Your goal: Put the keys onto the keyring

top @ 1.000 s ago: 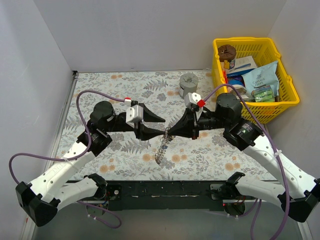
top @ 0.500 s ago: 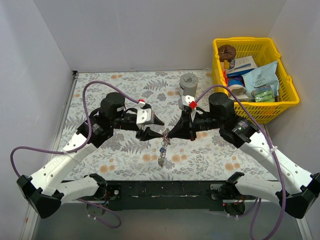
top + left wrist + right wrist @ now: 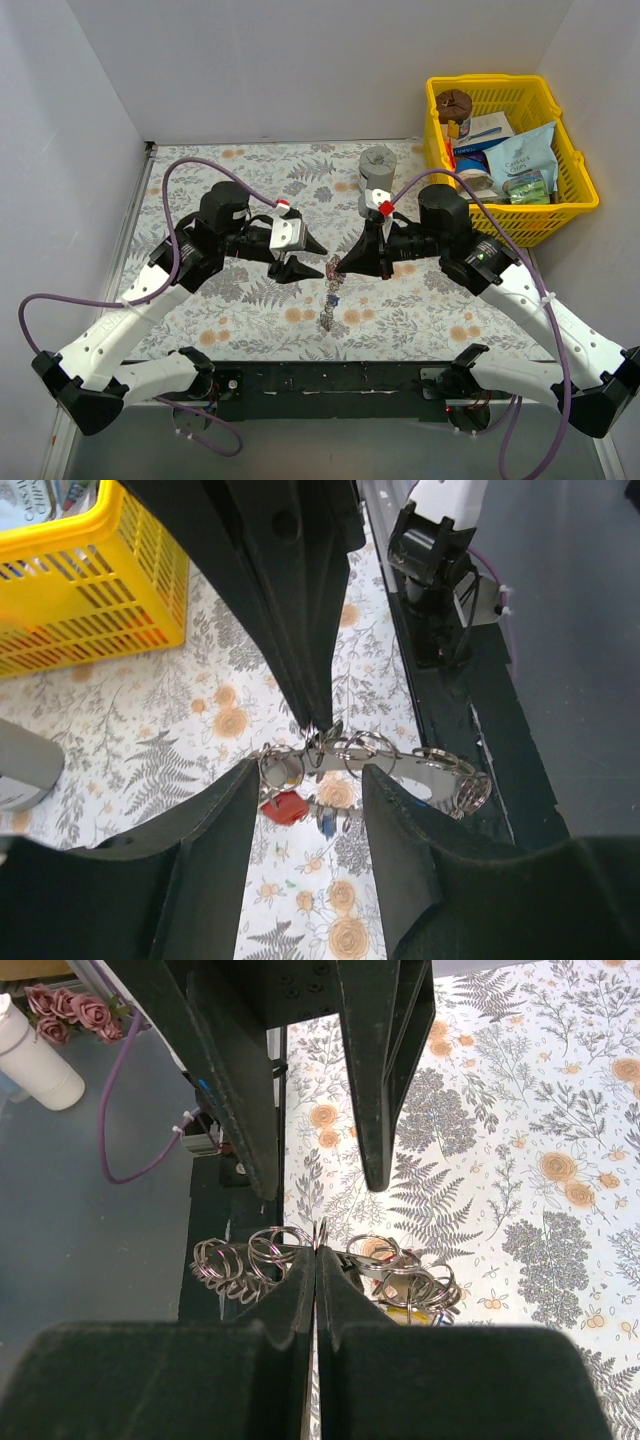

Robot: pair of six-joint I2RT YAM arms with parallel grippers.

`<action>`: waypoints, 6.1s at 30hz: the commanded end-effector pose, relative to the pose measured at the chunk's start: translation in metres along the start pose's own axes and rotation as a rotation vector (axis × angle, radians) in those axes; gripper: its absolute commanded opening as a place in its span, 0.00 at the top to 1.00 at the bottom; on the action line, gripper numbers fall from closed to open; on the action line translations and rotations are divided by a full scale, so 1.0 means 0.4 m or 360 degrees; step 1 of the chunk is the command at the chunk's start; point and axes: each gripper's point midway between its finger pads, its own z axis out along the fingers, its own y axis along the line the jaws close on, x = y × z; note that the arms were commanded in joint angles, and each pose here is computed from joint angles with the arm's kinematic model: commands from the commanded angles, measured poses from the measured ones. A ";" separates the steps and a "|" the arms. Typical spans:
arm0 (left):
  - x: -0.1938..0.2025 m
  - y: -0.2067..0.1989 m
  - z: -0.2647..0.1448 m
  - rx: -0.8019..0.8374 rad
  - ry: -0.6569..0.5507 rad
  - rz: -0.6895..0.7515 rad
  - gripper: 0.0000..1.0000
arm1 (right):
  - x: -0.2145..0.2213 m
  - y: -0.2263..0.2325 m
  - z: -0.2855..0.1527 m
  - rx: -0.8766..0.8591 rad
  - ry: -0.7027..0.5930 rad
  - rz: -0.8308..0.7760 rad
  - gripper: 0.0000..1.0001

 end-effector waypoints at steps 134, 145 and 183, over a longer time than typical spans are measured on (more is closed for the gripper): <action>-0.236 -0.008 -0.060 -0.0214 -0.1209 0.0168 1.00 | -0.128 0.043 -0.035 0.0020 -0.0478 -0.0139 0.92; -0.241 -0.017 -0.058 -0.0173 -0.1216 0.0165 1.00 | -0.119 0.043 -0.030 0.0005 -0.0481 -0.0124 0.72; -0.248 0.020 -0.067 -0.0311 -0.1211 0.0144 1.00 | -0.086 0.024 -0.008 0.0113 -0.0403 -0.0079 0.75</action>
